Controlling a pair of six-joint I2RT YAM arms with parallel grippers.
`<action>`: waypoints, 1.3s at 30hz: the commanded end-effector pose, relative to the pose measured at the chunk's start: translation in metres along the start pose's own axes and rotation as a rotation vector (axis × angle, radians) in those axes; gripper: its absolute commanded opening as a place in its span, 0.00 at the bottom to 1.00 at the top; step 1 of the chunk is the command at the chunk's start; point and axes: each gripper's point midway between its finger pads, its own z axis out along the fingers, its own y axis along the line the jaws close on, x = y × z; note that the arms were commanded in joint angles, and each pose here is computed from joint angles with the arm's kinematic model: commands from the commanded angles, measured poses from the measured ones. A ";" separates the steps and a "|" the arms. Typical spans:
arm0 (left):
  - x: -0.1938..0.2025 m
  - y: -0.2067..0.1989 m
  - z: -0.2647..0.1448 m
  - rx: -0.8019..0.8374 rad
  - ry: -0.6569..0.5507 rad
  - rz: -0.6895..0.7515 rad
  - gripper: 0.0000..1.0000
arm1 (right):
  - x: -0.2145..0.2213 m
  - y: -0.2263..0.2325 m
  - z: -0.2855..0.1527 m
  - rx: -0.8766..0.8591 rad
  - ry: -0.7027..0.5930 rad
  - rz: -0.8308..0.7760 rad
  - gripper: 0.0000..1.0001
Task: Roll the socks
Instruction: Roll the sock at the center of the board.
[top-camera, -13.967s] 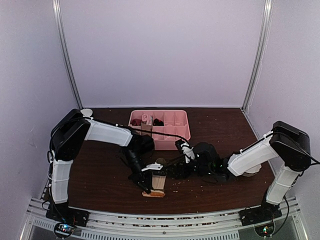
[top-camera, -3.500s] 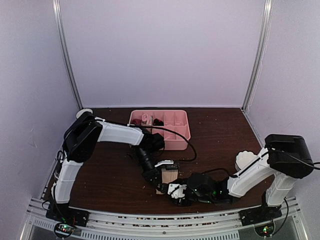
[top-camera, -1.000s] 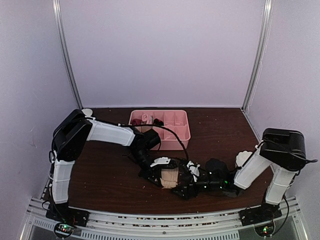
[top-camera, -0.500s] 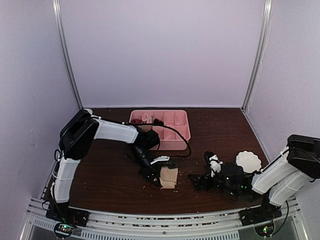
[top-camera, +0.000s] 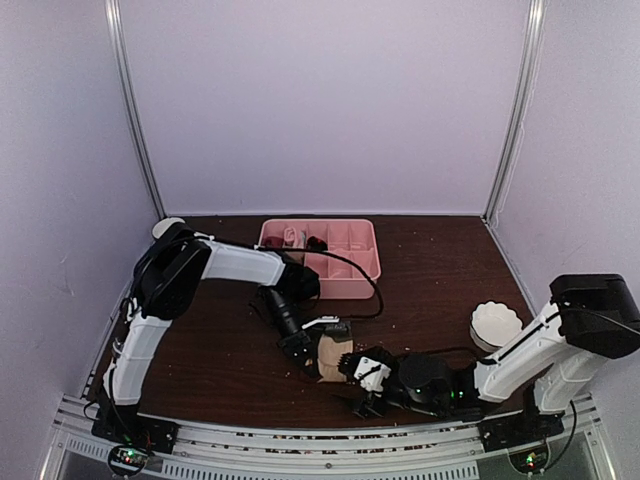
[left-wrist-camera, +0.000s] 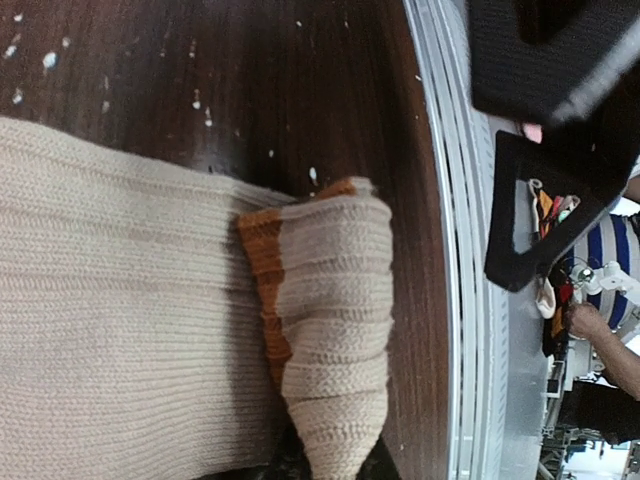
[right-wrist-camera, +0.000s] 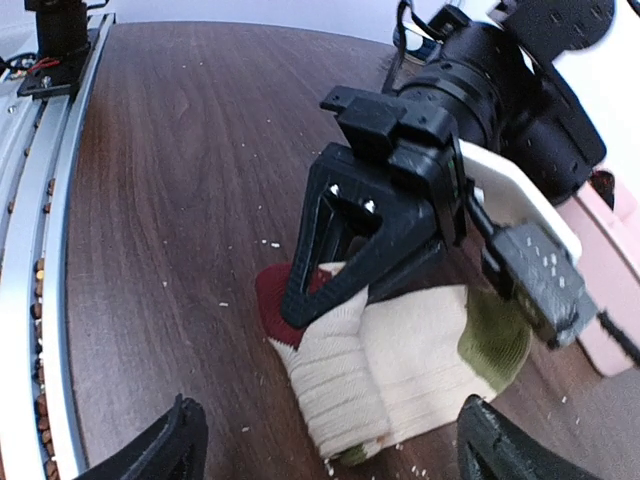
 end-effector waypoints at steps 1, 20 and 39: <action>0.027 0.008 0.010 0.036 0.098 -0.140 0.00 | 0.009 0.006 0.018 -0.007 0.101 -0.246 0.82; 0.020 0.011 -0.002 -0.056 0.091 -0.057 0.03 | 0.057 0.014 0.052 -0.185 0.300 -0.162 0.10; 0.025 0.024 -0.143 -0.723 -0.042 0.056 0.43 | 0.110 0.025 0.027 -0.350 0.436 0.274 0.00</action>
